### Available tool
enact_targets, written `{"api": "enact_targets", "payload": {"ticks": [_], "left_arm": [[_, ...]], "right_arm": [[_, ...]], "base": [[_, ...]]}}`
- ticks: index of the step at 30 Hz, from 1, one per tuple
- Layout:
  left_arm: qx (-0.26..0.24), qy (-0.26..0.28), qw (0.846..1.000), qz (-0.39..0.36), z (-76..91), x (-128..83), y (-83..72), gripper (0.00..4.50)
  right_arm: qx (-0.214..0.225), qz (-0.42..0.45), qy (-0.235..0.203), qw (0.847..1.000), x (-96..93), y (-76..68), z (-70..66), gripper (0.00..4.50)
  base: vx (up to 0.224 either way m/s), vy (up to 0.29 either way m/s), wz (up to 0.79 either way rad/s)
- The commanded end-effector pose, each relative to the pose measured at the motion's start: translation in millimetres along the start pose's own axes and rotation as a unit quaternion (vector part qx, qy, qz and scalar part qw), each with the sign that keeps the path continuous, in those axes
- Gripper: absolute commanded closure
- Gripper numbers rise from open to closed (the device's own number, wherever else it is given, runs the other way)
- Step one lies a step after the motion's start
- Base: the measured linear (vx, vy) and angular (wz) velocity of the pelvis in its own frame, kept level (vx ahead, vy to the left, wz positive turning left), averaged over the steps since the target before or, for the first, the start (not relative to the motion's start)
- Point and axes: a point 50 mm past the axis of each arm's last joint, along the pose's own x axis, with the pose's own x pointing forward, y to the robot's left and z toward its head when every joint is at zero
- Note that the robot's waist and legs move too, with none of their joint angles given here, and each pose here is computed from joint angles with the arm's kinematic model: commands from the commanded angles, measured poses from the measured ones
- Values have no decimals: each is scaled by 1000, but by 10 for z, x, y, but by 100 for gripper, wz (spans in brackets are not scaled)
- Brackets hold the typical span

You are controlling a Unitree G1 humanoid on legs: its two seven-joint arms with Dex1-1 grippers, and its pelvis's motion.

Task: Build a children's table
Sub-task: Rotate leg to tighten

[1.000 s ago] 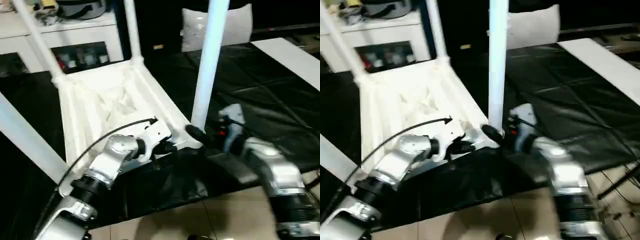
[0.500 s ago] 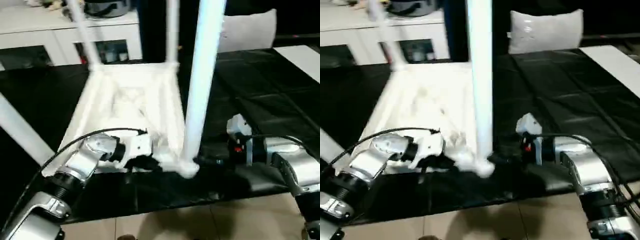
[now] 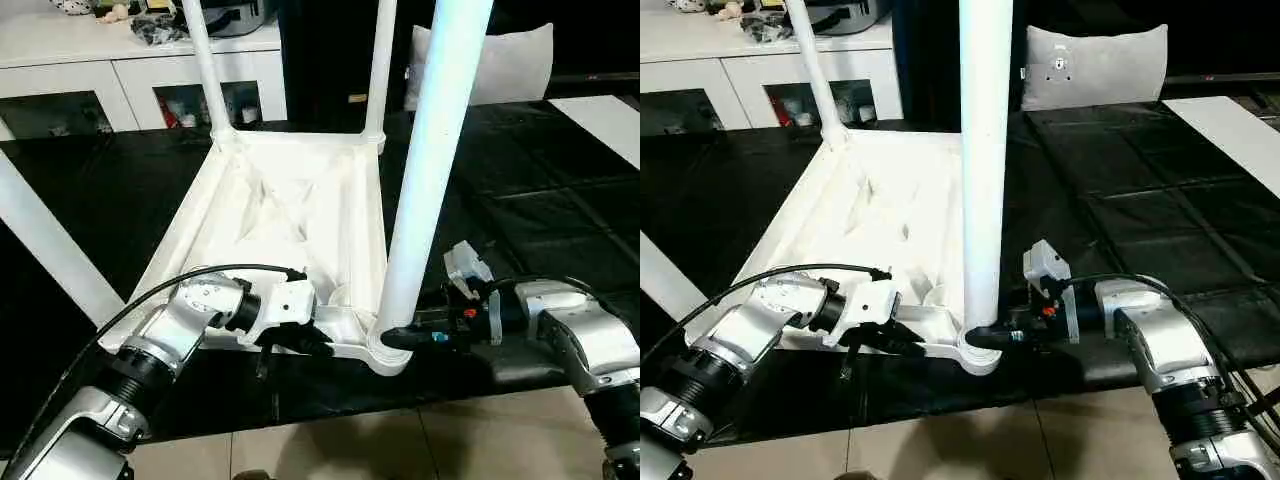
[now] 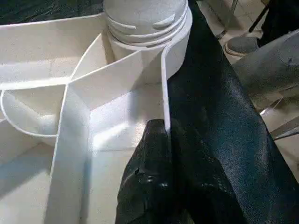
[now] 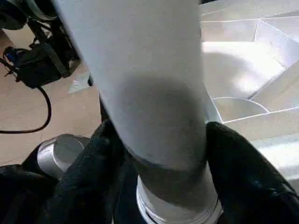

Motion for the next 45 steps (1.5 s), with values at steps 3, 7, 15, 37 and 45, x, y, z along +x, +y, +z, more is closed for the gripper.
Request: {"api": "enact_targets", "payload": {"ticks": [3, 7, 15, 37, 45], "left_arm": [[27, -3, 1000, -14, 80, 7, 3, 450], [13, -2, 1000, -3, 70, 8, 15, 450], [-82, -43, 991, 96, 137, 87, 113, 450], [-144, -60, 947, 282, 331, 192, 421, 450], [-93, -50, 971, 215, 262, 140, 310, 450]], "right_arm": [[1, 27, 3, 1000, 33, 41, 36, 212], [8, 30, -10, 999, 50, 59, 36, 236], [22, -142, -34, 989, 280, -100, 35, 245], [57, -367, -134, 919, 491, -400, 174, 103], [7, -316, -121, 941, 169, -342, 140, 37]], "base": [[0, 0, 0], [0, 0, 0], [0, 0, 0], [16, 0, -1], [19, -8, 1]]}}
